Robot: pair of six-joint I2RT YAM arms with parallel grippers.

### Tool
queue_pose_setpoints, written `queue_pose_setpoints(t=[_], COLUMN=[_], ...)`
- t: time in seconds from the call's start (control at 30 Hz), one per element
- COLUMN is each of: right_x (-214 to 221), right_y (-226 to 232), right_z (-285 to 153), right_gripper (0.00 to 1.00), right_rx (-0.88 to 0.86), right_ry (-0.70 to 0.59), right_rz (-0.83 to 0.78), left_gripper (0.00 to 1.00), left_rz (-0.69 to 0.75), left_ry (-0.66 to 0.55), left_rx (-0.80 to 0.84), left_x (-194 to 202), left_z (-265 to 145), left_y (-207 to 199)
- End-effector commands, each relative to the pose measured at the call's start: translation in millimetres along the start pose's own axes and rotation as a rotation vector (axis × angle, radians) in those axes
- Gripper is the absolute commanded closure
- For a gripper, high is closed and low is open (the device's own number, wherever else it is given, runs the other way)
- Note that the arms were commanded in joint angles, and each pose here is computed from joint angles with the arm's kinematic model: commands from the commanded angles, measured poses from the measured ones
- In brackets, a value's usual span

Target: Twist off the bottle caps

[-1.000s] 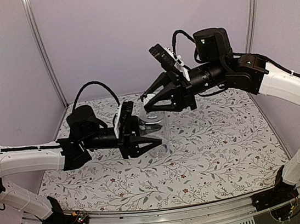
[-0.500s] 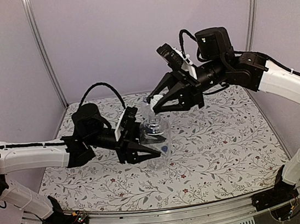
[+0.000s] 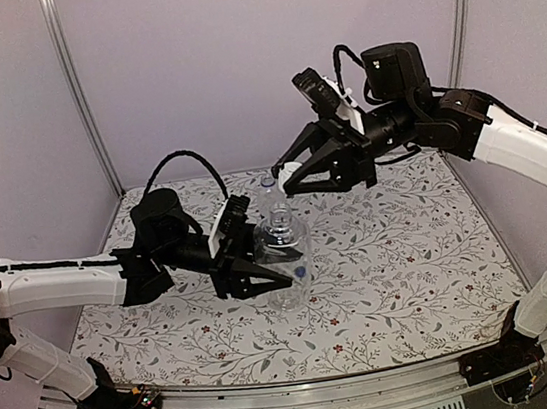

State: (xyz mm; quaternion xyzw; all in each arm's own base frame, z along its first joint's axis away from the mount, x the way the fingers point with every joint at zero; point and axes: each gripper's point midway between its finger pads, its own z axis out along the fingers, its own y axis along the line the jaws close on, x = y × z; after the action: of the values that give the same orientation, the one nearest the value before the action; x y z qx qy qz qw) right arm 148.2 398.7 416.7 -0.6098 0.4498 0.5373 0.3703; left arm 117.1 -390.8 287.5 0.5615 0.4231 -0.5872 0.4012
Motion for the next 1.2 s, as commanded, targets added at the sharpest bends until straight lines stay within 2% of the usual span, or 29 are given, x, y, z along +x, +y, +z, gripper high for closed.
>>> queue_pose_setpoints(t=[0.0,0.2,0.37,0.5,0.83,1.0,1.17], right_x=[-12,-6,4,18,71,132,207], right_y=[-3,-42,-85,-99,-95,-95,-101], right_z=[-10,-33,-73,-102,-106,-98,-93], right_gripper=[0.88,0.86,0.85,0.85,0.86,0.86,0.87], right_rx=[0.054,0.341,0.684,0.889,0.935,0.928,0.967], right_ry=[-0.013,0.014,0.01,0.008,0.065,0.118,0.196], right_rz=[-0.004,0.045,0.196,0.259,0.252,0.292,0.402], left_gripper=[0.55,0.53,0.54,0.54,0.51,0.5,0.5], left_rz=[0.038,0.06,0.039,0.045,0.041,0.039,0.034], left_ry=[-0.027,-0.031,-0.018,-0.007,-0.001,0.001,0.007], left_rx=[-0.025,-0.203,-0.556,-0.73,-0.777,-0.784,-0.784], left_x=[-13,-22,-26,-25,-24,-23,-21], left_z=[-4,-14,-41,-61,-67,-68,-67], left_y=[5,27,75,95,101,103,103])
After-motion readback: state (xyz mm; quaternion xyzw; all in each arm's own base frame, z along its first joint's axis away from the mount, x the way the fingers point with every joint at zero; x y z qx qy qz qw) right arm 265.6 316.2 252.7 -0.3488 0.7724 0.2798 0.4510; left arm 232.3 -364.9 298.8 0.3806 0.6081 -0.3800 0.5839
